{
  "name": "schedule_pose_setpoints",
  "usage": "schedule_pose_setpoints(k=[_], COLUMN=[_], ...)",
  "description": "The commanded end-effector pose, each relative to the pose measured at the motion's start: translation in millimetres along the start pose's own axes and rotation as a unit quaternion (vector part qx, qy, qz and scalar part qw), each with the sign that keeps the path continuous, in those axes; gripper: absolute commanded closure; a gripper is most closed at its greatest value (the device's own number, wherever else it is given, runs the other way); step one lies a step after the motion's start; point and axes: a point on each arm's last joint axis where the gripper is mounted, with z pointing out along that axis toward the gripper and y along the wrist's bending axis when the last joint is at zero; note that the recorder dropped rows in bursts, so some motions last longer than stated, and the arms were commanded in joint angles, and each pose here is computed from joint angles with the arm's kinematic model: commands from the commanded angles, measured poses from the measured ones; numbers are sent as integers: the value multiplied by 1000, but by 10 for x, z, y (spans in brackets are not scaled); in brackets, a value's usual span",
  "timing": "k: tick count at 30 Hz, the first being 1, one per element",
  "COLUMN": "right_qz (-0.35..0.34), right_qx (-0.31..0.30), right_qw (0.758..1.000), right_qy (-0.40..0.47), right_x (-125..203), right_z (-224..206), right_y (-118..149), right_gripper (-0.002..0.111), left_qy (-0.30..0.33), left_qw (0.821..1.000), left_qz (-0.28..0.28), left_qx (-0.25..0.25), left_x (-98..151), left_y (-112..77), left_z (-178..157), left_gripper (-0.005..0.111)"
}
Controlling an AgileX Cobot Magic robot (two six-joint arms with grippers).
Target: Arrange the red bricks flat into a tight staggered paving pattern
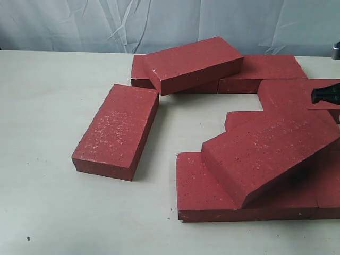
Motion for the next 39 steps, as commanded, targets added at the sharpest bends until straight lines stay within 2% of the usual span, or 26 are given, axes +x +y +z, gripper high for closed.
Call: schedule_pose_setpoints(k=[1,6,15,22,27,34,39], right_qz=[-13,-24,-33,-41,-46,-100,-110], right_qx=[-31,-38,-92,-172,-207,-214,-230], right_qw=[999,999,994,982,975,971,967], right_qy=[10,29,58,62,63,38,-7], right_x=[15,51,105,122,135,151,117], right_z=[0,-5,-23,-69,-123,-247,-474], right_y=[45,86,181,319,387,658,791], right_gripper=[109,109,109,109,109,109,109], left_qy=[-3,-3,-4,-4,-4,-4,-4], left_qw=[1000,1000,1000,1000,1000,1000,1000], left_qz=[0,0,0,0,0,0,0], left_qx=[5,5,5,5,5,5,5], left_x=[9,9,7,7,7,7,7], left_y=[-5,-5,-5,-5,-5,-5,-5], left_z=[-1,-1,-1,-1,-1,-1,-1], left_gripper=[107,107,107,107,107,107,107])
